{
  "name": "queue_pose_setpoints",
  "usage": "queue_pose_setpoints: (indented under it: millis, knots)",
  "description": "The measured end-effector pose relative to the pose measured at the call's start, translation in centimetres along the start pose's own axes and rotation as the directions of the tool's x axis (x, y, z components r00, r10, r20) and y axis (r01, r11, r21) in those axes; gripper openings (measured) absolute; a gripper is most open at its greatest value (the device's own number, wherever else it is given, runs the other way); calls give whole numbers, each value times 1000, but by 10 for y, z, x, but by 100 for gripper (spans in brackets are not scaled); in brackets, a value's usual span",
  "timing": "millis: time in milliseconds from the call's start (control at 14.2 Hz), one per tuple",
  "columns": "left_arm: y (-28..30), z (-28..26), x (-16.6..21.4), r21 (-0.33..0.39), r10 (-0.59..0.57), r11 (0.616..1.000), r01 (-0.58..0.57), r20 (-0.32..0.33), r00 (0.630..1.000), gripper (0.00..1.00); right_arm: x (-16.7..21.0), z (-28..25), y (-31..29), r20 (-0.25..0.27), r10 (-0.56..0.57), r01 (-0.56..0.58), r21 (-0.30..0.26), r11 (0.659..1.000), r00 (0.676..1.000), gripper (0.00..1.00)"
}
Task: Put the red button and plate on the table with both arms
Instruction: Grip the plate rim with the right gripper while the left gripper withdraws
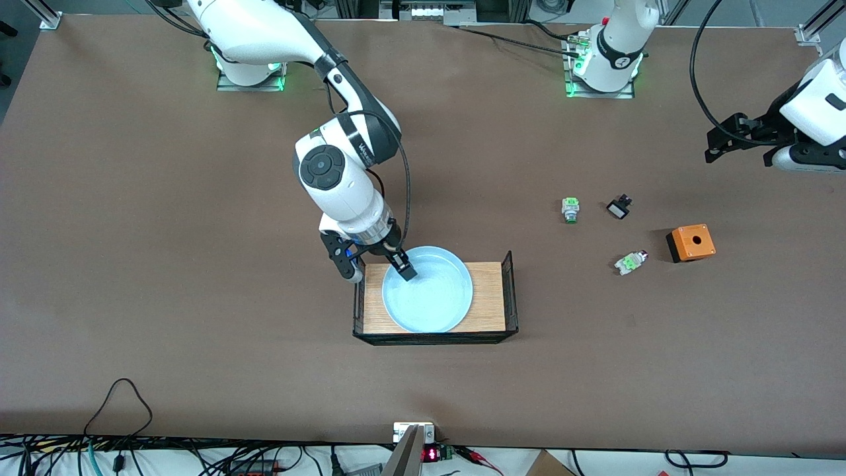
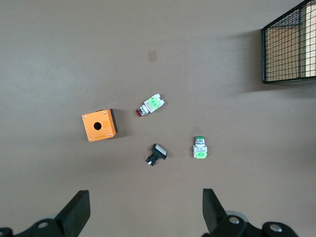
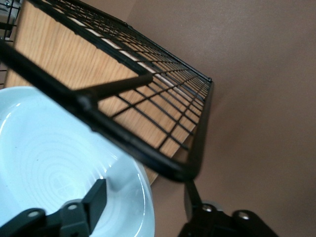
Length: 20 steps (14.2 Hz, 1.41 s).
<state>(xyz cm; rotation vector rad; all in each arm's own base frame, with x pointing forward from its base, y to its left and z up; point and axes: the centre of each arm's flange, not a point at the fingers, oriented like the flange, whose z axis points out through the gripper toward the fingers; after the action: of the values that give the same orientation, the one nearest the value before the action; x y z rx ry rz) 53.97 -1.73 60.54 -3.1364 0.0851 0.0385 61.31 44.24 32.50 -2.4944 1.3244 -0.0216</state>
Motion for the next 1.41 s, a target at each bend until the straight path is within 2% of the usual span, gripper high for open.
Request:
queue_pose_setpoints:
  millis: [141,283,424,1060,1413]
  knots:
    - [2,0,2,4,5,1000,-5,1,1000,100,-1,-2,-2,0,-4,4,10,1000,1000,43]
    - [3,0,3,4,8,1000,-8,1,1000,100,-2,-5,-3,0,-7,7,11,1000,1000,22]
    - [8,0,3,5,17,1000,-17,0,1000,100,-4,-8,-3,1,-38,38,12,999,999,8]
    - [10,-1,3,6,21,1000,-21,0,1000,100,-8,-13,-4,2,-84,83,19,996,997,4]
    - [10,-1,3,6,20,1000,-20,-1,1000,100,-18,-52,-13,6,-94,94,59,994,996,4]
